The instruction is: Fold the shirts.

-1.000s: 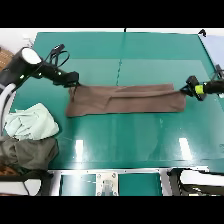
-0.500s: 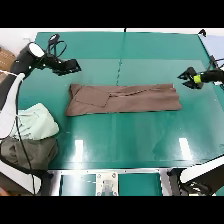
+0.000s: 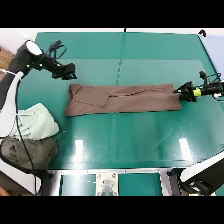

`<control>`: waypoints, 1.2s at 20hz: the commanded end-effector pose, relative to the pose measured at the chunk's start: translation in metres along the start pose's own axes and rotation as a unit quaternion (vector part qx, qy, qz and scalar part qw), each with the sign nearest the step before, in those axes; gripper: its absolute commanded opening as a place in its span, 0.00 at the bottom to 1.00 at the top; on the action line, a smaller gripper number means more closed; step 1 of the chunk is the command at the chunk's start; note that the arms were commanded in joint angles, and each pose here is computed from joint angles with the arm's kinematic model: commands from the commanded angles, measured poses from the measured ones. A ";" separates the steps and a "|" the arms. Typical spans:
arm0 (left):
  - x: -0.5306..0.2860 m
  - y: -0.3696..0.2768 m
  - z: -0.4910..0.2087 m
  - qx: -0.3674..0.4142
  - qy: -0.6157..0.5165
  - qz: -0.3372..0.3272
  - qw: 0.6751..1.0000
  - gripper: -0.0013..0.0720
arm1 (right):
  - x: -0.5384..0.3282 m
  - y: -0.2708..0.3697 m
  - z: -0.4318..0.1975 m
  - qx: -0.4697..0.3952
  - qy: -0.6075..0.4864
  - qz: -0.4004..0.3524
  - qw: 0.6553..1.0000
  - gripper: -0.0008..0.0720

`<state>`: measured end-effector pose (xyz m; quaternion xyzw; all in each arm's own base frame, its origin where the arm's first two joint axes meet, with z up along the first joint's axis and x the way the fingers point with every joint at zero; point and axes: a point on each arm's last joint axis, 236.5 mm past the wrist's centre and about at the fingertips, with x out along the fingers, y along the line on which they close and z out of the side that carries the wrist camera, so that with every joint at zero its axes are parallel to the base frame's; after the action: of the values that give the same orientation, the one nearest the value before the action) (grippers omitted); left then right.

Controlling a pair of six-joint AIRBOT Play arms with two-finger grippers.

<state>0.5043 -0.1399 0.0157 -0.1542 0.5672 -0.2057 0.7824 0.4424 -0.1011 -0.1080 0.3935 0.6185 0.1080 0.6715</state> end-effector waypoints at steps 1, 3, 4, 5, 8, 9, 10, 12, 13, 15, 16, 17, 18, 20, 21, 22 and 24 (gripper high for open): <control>0.013 -0.030 -0.013 0.028 0.022 -0.013 0.999 0.04 | 0.034 0.002 -0.014 -0.012 0.045 0.025 0.999 0.50; 0.022 -0.052 -0.017 0.048 0.024 -0.019 0.998 0.04 | 0.033 0.012 -0.016 -0.040 0.054 0.028 0.997 0.03; 0.027 -0.062 -0.014 0.057 0.013 -0.022 0.998 0.04 | 0.027 0.018 -0.015 -0.050 0.055 0.029 0.997 0.03; 0.033 -0.074 -0.011 0.063 0.002 -0.025 0.998 0.04 | 0.017 0.026 -0.012 -0.062 0.047 0.027 0.997 0.03; 0.064 -0.122 -0.015 0.091 -0.015 -0.050 0.995 0.04 | -0.029 0.065 -0.005 -0.108 -0.005 0.014 0.994 0.03; 0.081 -0.141 -0.020 0.095 -0.018 -0.065 0.993 0.04 | -0.048 0.082 -0.004 -0.127 -0.027 0.009 0.991 0.03; 0.098 -0.163 -0.024 0.092 -0.024 -0.086 0.992 0.04 | -0.066 0.099 -0.006 -0.140 -0.047 0.004 0.989 0.03; 0.137 -0.204 -0.034 0.083 -0.044 -0.123 0.988 0.04 | -0.101 0.136 -0.013 -0.170 -0.084 -0.003 0.982 0.03; 0.154 -0.220 -0.041 0.080 -0.047 -0.134 0.987 0.04 | -0.117 0.155 -0.019 -0.188 -0.097 -0.004 0.977 0.03; 0.185 -0.254 -0.061 0.078 -0.031 -0.163 0.983 0.04 | -0.139 0.186 -0.032 -0.213 -0.109 -0.007 0.971 0.03; 0.198 -0.269 -0.070 0.079 -0.025 -0.174 0.981 0.04 | -0.145 0.201 -0.041 -0.221 -0.108 -0.006 0.969 0.03; 0.210 -0.284 -0.078 0.080 -0.021 -0.186 0.979 0.04 | -0.147 0.214 -0.050 -0.235 -0.103 -0.002 0.967 0.03; 0.221 -0.298 -0.086 0.077 -0.014 -0.199 0.977 0.04 | -0.148 0.229 -0.058 -0.249 -0.103 0.005 0.963 0.03; 0.242 -0.317 -0.102 0.054 0.008 -0.222 0.974 0.04 | -0.144 0.250 -0.070 -0.267 -0.098 0.013 0.958 0.03; 0.251 -0.322 -0.112 0.041 0.022 -0.230 0.972 0.04 | -0.141 0.258 -0.076 -0.278 -0.093 0.015 0.956 0.03; 0.257 -0.322 -0.119 0.032 0.033 -0.233 0.971 0.04 | -0.139 0.263 -0.080 -0.285 -0.090 0.016 0.954 0.03; 0.255 -0.317 -0.118 0.029 0.039 -0.234 0.971 0.04 | -0.135 0.269 -0.083 -0.292 -0.085 0.017 0.953 0.03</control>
<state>0.4252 -0.5296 -0.0730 -0.2282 0.5241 -0.4022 0.7152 0.4344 0.0076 0.1657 0.2098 0.4969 0.2441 0.8059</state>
